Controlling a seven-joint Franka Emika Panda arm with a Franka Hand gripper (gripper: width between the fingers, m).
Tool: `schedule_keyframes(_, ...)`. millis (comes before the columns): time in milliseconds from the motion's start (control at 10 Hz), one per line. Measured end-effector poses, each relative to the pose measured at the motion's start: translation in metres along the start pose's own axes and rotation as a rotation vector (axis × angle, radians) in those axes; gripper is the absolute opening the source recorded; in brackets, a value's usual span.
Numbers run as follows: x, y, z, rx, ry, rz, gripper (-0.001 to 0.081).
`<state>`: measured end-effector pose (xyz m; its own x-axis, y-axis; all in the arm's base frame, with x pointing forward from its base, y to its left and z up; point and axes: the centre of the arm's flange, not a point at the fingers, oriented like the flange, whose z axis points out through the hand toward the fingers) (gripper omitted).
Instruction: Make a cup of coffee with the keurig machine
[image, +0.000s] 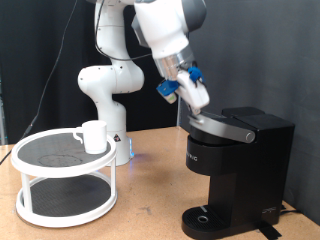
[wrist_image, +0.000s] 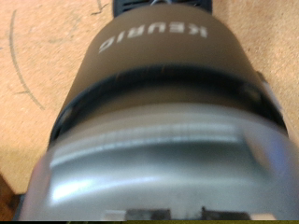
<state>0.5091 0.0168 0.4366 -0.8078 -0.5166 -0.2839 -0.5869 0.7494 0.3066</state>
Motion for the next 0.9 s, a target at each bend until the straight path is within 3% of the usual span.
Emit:
schedule_keyframes(200,0.007,-0.012,0.018,0.015,0.003,0.007,0.0)
schedule_keyframes(900,0.014,-0.019,0.019,-0.029,-0.053,-0.025,0.0)
